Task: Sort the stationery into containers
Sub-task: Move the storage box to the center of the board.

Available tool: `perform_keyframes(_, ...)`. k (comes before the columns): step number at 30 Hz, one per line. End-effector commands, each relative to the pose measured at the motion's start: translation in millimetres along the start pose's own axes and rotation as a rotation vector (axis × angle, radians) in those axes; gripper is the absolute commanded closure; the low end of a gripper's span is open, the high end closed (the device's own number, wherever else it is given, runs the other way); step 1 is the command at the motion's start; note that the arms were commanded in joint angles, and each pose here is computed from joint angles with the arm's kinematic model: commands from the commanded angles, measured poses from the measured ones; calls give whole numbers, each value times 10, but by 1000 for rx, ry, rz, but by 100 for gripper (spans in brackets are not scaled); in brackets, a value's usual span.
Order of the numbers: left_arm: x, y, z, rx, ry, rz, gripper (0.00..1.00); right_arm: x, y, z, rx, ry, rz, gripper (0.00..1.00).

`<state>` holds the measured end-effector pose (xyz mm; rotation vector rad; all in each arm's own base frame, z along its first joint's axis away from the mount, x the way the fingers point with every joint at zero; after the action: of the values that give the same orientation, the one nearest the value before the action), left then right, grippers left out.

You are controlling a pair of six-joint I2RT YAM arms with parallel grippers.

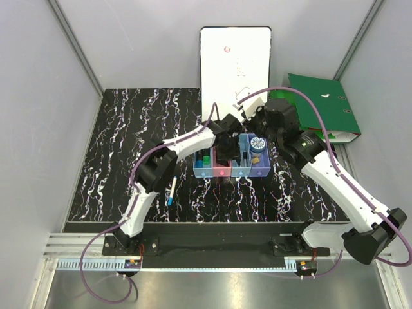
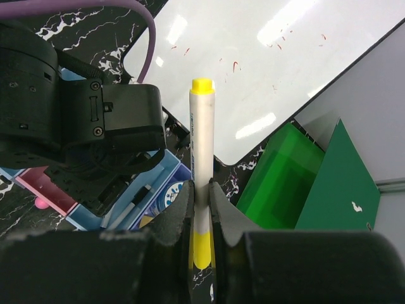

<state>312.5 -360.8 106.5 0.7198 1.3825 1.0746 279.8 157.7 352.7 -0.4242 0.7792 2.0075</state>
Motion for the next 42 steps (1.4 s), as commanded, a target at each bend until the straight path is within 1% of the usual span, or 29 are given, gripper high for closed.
perform_keyframes(1, -129, 189, 33, -12, -24, -81, 44, -77, 97, 91, -61, -17, -56, 100)
perform_keyframes(11, -87, 549, 172, -84, -34, -116, 46, -61, 64, 52, -50, 7, -65, 100)
perform_keyframes(17, -99, 841, 233, -139, -74, -153, 45, -65, 40, 4, -34, 11, -90, 100)
perform_keyframes(21, -108, 1105, 274, -175, -101, -196, 44, -47, 18, -27, -25, 8, -93, 100)
perform_keyframes(23, -99, 1247, 284, -193, -119, -218, 41, -55, 4, -27, -19, 6, -102, 100)
perform_keyframes(25, -86, 1349, 295, -204, -145, -237, 36, -62, -6, -29, -17, 3, -107, 100)
perform_keyframes(26, -59, 1466, 317, -221, -145, -252, 34, -60, -14, -25, -16, 2, -109, 100)
perform_keyframes(27, -50, 1531, 329, -228, -150, -265, 30, -59, -16, -23, -16, -4, -110, 100)
perform_keyframes(28, 12, 1577, 375, -242, -151, -261, 17, -51, -44, -36, -9, -6, -109, 100)
perform_keyframes(30, 54, 1755, 403, -279, -158, -278, 2, -49, -57, -26, -12, -19, -111, 100)
perform_keyframes(34, 299, 2059, 543, -358, -119, -279, 1, -8, -136, -48, 8, -54, -111, 100)
perform_keyframes(37, 520, 2257, 633, -427, -113, -253, 1, 87, -237, -88, 30, -117, -84, 100)
perform_keyframes(38, 586, 2309, 661, -458, -121, -231, 1, 119, -265, -87, 34, -162, -74, 100)
perform_keyframes(39, 661, 2349, 684, -478, -153, -207, 1, 188, -334, -121, 59, -178, -47, 100)
perform_keyframes(40, 768, 2438, 698, -509, -157, -190, 1, 224, -370, -106, 56, -196, -23, 100)
perform_keyframes(42, 951, 2476, 733, -554, -202, -120, 1, 332, -506, -151, 95, -253, 9, 100)
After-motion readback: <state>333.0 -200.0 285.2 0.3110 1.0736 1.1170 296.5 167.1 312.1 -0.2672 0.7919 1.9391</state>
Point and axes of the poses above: each gripper's point midway between its finger pads, its own y axis back along the fingers, its own x axis along the line the jaws close on, z = x × y, the point moved 7 cm from there along y, back along the fingers, and after that the axes turned 8 degrees about y, right-handed, at the moved point
